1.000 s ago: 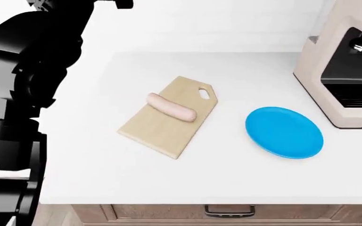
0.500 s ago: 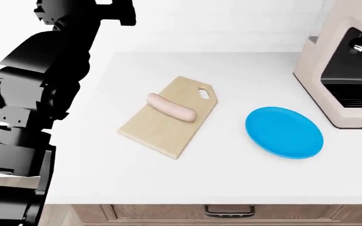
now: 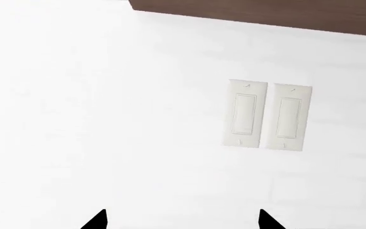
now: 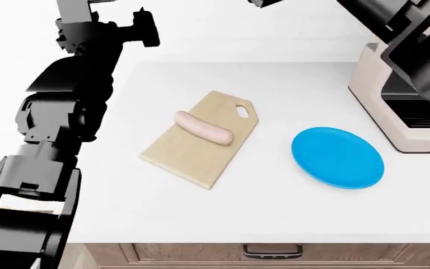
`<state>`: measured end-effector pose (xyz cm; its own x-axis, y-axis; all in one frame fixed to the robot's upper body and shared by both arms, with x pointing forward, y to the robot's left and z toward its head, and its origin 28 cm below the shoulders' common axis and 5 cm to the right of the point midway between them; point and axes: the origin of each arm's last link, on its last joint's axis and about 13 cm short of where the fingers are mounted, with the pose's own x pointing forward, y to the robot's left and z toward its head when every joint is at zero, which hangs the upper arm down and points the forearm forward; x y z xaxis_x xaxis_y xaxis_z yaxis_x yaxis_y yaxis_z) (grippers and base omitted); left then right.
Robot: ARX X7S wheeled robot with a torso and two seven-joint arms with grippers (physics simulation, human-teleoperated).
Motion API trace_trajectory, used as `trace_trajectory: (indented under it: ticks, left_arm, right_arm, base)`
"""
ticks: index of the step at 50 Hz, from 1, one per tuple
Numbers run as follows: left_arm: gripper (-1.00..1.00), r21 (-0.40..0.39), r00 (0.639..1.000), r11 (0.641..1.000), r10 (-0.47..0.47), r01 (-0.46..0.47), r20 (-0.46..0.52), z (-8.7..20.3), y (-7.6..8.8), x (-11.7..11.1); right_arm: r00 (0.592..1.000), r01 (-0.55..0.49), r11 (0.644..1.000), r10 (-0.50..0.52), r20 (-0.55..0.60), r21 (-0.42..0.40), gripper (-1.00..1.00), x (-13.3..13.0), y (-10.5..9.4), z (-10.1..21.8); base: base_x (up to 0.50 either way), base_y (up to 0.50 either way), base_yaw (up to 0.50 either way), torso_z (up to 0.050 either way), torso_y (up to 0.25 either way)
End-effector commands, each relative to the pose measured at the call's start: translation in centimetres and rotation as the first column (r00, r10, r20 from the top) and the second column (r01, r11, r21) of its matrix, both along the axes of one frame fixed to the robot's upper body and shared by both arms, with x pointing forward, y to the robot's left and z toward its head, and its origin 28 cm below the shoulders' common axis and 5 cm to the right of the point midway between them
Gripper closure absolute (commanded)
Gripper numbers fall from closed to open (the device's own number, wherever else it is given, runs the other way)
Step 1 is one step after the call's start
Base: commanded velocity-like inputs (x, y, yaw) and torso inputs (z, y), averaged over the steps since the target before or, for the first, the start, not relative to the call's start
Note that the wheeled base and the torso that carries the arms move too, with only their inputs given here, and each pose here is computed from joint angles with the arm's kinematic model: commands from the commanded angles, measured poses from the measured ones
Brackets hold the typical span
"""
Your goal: Pick the sausage from the plate and place it on the cutting board. Then pick the condiment bottle from the cabinet and place it next to the cutting board.
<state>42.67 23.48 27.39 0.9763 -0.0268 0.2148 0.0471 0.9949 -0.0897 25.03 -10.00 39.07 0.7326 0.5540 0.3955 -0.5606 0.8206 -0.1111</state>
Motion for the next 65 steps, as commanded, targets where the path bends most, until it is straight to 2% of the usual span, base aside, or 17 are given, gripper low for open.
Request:
trace_trajectory:
  ticks: [1, 8, 22, 24, 38, 65]
  left_arm:
    - [-1.00, -0.027, 0.999, 1.000, -0.004, 0.003, -0.036, -1.9, 0.3, 1.4]
    - [-1.00, -0.112, 0.996, 0.990, -0.090, 0.087, -0.022, -2.2, 0.7, 1.1]
    - [-1.00, -0.136, 0.979, 0.971, -0.202, 0.196, -0.028, -4.1, 0.0, 0.9]
    - [-1.00, -0.163, 0.977, 0.965, -0.212, 0.204, -0.033, -4.1, 0.1, 0.9]
    - [-1.00, -0.200, 0.977, 0.958, -0.212, 0.205, -0.015, -4.2, 0.4, 0.9]
    - [-1.00, -0.203, 0.978, 0.958, -0.207, 0.201, -0.012, -4.5, 0.5, 1.0]
  right_arm:
    - [1.000, 0.003, 1.000, -0.003, -0.002, 0.005, 1.00, 0.8, -0.2, -1.2]
    - [1.000, -0.029, 1.000, 0.029, -0.010, -0.003, 1.00, 1.0, 0.1, -2.5]
    - [0.998, -0.032, 0.999, 0.033, -0.056, 0.018, 1.00, 1.9, -0.5, -5.1]
    - [0.998, -0.031, 0.999, 0.033, -0.062, 0.023, 1.00, 2.0, -0.6, -5.4]
    - [0.993, -0.034, 0.999, 0.038, -0.111, 0.040, 1.00, 2.4, -1.1, -7.8]
    - [0.983, -0.072, 0.993, 0.086, -0.160, 0.092, 1.00, -0.3, -2.0, -13.8]
  base:
    - [0.00, 0.00, 0.00, 0.000, 0.000]
    - [0.00, 0.00, 0.00, 0.000, 0.000]
    - [0.00, 0.00, 0.00, 0.000, 0.001]
    - [0.00, 0.00, 0.00, 0.000, 0.000]
    - [0.00, 0.00, 0.00, 0.001, 0.000]
    - [0.00, 0.00, 0.00, 0.000, 0.000]
